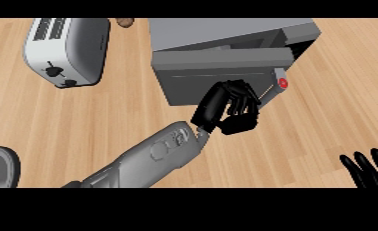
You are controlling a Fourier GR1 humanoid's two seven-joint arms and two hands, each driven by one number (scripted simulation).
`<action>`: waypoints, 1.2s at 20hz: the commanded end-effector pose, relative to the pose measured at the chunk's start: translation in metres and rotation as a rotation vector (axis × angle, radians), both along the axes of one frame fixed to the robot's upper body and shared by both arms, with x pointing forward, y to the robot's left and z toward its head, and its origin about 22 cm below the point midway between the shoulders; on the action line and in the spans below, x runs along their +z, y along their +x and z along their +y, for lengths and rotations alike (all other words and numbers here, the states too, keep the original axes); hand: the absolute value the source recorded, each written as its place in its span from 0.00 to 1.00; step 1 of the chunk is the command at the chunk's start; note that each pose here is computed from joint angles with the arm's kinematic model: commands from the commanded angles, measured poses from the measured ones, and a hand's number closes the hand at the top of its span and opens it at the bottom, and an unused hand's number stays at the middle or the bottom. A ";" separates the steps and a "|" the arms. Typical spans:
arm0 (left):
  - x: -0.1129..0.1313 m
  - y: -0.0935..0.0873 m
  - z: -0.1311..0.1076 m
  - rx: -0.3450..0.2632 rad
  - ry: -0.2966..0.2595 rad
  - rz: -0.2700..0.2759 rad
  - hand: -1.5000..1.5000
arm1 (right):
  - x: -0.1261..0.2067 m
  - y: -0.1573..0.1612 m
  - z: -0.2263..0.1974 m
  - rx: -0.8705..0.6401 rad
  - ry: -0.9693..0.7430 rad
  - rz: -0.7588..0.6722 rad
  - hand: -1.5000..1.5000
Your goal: Pick up the milk, place it into the microwave and close the microwave
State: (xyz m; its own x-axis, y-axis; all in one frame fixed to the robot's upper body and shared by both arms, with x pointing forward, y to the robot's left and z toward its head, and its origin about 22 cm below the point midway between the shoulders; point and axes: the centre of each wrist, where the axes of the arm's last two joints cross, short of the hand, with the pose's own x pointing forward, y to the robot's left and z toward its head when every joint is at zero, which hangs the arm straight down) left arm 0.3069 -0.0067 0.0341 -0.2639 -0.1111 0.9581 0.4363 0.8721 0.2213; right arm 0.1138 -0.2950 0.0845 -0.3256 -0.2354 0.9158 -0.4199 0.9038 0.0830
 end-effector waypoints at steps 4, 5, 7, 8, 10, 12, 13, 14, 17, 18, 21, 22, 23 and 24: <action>0.019 0.030 0.002 0.072 -0.078 0.001 1.00 | 0.014 0.002 -0.001 0.004 -0.001 -0.008 0.00; 0.012 0.032 0.007 0.100 -0.091 0.023 1.00 | 0.016 -0.003 0.001 -0.001 -0.001 -0.011 0.00; 0.015 0.039 0.008 0.091 -0.086 0.027 1.00 | 0.021 -0.001 0.000 -0.005 -0.006 -0.014 0.00; 0.016 0.039 0.007 0.094 -0.095 0.017 1.00 | 0.018 0.004 0.002 0.003 -0.002 -0.021 0.00; 0.023 0.043 0.005 0.094 -0.119 0.032 1.00 | 0.025 0.002 0.001 0.007 -0.004 -0.024 0.00; 0.017 0.043 0.008 0.093 -0.129 0.042 1.00 | 0.023 0.002 -0.002 0.001 0.006 -0.028 0.00; 0.024 0.047 0.007 0.100 -0.147 0.063 1.00 | 0.025 0.003 -0.003 0.017 -0.002 -0.031 0.00; 0.019 0.044 0.007 0.104 -0.137 0.076 1.00 | 0.026 0.005 -0.001 0.011 0.006 -0.033 0.00; 0.015 0.047 0.012 0.149 -0.176 0.099 1.00 | 0.027 0.006 -0.001 0.018 0.020 -0.038 0.00; 0.017 0.048 0.012 0.149 -0.184 0.110 1.00 | 0.028 0.006 -0.002 0.029 0.019 -0.039 0.00; 0.010 0.048 0.015 0.198 -0.182 0.096 1.00 | 0.029 0.006 -0.002 0.041 0.019 -0.041 0.00; 0.009 0.046 0.015 0.201 -0.186 0.088 1.00 | 0.033 0.007 -0.002 0.051 0.021 -0.047 0.00; 0.014 0.049 0.014 0.211 -0.193 0.057 1.00 | 0.032 0.008 -0.004 0.054 0.007 -0.048 0.00; 0.014 0.048 0.013 0.217 -0.203 0.047 1.00 | 0.036 0.008 -0.001 0.082 -0.002 -0.047 0.00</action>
